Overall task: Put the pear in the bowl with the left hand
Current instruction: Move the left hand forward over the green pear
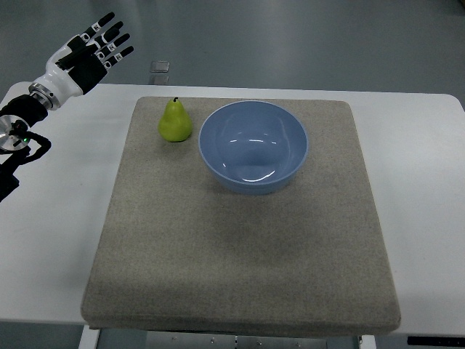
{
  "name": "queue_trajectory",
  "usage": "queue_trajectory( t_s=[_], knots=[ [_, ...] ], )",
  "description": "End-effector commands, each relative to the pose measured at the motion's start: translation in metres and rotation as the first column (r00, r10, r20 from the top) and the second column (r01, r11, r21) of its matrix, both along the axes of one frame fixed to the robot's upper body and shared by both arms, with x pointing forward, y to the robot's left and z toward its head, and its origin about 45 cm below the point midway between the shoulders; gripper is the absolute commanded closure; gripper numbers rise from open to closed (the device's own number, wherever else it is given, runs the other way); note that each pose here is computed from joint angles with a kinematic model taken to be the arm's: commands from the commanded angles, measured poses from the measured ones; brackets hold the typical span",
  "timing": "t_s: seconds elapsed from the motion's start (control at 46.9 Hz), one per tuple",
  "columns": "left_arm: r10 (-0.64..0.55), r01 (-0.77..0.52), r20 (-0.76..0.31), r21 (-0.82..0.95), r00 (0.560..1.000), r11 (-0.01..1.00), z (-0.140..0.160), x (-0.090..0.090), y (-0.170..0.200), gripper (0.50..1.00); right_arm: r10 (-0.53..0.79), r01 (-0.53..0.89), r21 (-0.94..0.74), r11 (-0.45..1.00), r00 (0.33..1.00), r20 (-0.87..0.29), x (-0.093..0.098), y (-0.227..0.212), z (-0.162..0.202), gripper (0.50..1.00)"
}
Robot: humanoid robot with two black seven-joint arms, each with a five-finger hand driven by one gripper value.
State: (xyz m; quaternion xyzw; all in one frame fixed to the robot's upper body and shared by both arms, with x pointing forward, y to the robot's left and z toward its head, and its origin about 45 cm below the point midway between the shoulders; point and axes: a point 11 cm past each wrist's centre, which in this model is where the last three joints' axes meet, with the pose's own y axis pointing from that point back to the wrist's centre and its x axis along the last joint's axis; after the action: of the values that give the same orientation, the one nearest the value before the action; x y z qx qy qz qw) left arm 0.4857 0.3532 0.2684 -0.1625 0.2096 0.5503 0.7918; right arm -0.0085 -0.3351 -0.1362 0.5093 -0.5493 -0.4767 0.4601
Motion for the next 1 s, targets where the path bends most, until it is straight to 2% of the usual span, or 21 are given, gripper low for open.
queue_trajectory(
  t_s=[0.0,0.256,0.363,0.683,0.832,0.982],
  knots=[
    [-0.002,0.002,0.0,0.002,1.0,1.0,0.0,0.0,0.0,0.504,0.0,0.0,0.0,1.0,1.0,0.0,0.0,0.0,0.0,0.574],
    [-0.002,0.002,0.002,0.004,1.0,1.0,0.001,0.0,0.001,0.504,0.0,0.0,0.0,1.0,1.0,0.0,0.0,0.0,0.0,0.574],
    [0.012,-0.012,0.024,0.01,1.0,1.0,0.014,0.006,0.004,0.504,0.0,0.0,0.0,1.0,1.0,0.0,0.0,0.0,0.0,0.574],
    [0.013,-0.014,0.026,0.021,1.0,1.0,0.014,0.006,0.008,0.504,0.0,0.0,0.0,1.0,1.0,0.0,0.0,0.0,0.0,0.574],
    [-0.024,0.021,0.025,0.096,0.999,0.995,0.014,0.005,0.005,0.504,0.0,0.0,0.0,1.0,1.0,0.0,0.0,0.0,0.0,0.574],
    [-0.099,0.093,0.012,0.248,0.995,0.964,0.011,0.005,-0.004,0.504,0.0,0.0,0.0,1.0,1.0,0.0,0.0,0.0,0.0,0.574]
  ],
)
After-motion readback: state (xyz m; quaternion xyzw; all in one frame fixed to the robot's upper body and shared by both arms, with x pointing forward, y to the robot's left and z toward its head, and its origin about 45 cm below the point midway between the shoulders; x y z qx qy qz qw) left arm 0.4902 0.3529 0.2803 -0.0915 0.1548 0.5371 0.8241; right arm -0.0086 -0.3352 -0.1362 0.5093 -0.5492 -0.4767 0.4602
